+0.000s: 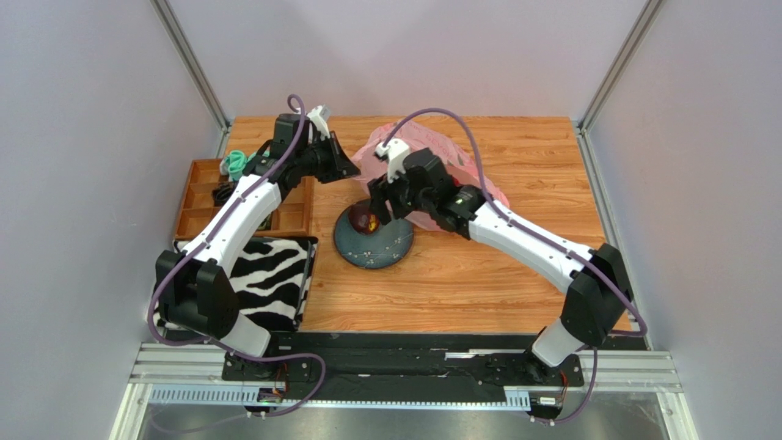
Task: Place the fruits into the plastic bag
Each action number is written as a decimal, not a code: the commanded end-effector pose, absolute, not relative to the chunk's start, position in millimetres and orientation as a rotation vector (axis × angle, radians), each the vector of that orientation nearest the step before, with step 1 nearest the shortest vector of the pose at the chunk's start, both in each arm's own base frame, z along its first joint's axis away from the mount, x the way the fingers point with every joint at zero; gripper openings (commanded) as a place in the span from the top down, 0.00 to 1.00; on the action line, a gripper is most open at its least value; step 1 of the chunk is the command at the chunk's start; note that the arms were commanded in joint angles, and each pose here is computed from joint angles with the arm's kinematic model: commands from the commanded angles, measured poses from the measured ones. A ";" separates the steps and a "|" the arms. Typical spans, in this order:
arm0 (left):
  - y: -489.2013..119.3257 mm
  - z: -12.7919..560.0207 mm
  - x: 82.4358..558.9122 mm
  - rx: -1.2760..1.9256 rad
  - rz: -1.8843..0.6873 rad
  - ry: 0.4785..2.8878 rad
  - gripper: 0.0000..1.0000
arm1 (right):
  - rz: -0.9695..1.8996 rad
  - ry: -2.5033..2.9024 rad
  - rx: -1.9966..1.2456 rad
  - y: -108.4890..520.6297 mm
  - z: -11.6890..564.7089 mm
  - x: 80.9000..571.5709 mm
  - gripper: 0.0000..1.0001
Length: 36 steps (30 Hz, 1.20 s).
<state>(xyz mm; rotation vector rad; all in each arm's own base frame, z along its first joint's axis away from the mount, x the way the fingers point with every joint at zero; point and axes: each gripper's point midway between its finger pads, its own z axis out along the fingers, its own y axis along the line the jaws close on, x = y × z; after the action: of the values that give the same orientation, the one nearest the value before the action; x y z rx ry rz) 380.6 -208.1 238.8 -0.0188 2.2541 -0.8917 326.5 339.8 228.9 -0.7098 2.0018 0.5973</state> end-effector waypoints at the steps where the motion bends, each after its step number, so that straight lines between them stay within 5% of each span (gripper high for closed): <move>1: -202.2 260.4 400.7 0.007 -0.878 2.172 1.00 | 0.723 2.005 -0.823 378.7 212.2 312.2 0.32; 21: -206.7 248.1 414.1 0.019 -0.935 2.184 1.00 | 0.544 2.132 -0.743 404.2 134.0 369.7 0.18; 36: -203.4 242.5 409.8 0.007 -0.917 2.203 1.00 | 0.461 2.175 -0.756 410.0 88.2 387.1 0.18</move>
<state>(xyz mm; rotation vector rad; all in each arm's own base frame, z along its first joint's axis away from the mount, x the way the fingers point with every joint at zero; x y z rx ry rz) 410.1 -192.7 217.3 -0.0680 2.2718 -0.8658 381.5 402.1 94.1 -0.7376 2.1885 0.4525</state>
